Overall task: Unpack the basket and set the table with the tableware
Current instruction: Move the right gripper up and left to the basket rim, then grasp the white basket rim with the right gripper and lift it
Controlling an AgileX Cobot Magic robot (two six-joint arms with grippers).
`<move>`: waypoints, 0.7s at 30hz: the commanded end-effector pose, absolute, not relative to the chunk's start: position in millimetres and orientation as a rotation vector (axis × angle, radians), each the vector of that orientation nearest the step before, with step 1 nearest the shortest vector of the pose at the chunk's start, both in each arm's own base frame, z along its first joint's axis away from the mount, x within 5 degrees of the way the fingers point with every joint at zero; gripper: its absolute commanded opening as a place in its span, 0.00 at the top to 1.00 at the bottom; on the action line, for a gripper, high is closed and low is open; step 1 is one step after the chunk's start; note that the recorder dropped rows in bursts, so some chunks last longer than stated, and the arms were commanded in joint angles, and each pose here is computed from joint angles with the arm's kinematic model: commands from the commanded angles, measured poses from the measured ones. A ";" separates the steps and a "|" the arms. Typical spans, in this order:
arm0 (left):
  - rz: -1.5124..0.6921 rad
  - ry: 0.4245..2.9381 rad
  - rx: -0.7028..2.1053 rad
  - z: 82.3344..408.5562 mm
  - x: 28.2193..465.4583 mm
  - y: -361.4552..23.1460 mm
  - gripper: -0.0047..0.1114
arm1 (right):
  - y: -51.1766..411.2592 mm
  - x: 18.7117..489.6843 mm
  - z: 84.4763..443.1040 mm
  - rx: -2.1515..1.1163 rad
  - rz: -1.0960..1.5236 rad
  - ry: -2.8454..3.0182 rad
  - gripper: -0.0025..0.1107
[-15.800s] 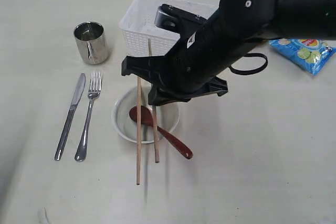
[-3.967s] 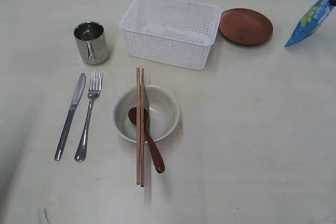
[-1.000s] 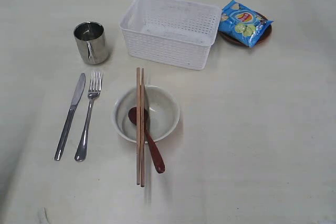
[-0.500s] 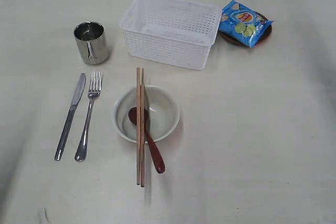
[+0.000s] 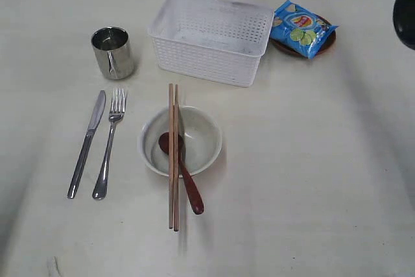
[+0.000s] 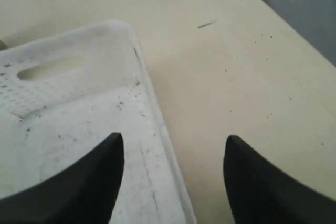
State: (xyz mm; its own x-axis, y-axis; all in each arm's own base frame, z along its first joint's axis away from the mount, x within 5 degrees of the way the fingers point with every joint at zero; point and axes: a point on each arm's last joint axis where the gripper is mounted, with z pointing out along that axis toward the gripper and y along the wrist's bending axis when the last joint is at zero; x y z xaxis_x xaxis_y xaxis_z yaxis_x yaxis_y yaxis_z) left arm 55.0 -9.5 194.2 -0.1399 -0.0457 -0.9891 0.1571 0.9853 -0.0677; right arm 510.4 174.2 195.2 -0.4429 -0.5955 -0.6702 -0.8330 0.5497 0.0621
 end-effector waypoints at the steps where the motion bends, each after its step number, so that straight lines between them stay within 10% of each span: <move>1: -0.177 1.696 0.085 194.0 55.0 -9.5 0.96 | 172.8 516.3 174.7 -1.160 0.478 2.205 0.50; 4: -0.177 1.696 0.085 194.0 55.0 -9.5 0.96 | 173.2 516.3 163.2 -1.169 0.493 2.229 0.52; 10: -0.177 1.696 0.085 194.0 55.0 -9.5 0.96 | 174.5 518.7 180.5 -1.185 0.475 2.164 0.98; 16: -0.177 1.696 0.085 194.0 55.0 -9.5 0.96 | 154.7 517.7 289.8 -1.062 0.346 1.972 0.98; 21: -0.177 1.696 0.085 194.0 55.0 -9.5 0.96 | 43.2 524.6 324.1 -0.774 0.191 2.079 0.98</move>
State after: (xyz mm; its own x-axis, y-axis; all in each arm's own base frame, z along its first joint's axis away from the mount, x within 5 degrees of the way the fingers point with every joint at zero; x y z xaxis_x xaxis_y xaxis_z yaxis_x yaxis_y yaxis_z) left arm 55.0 -9.5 194.2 -0.1399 -0.0457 -0.9891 0.1571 0.9853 -0.0677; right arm 521.4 94.7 318.0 -0.3360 -0.5006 -0.7978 -0.6885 0.7086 -0.1547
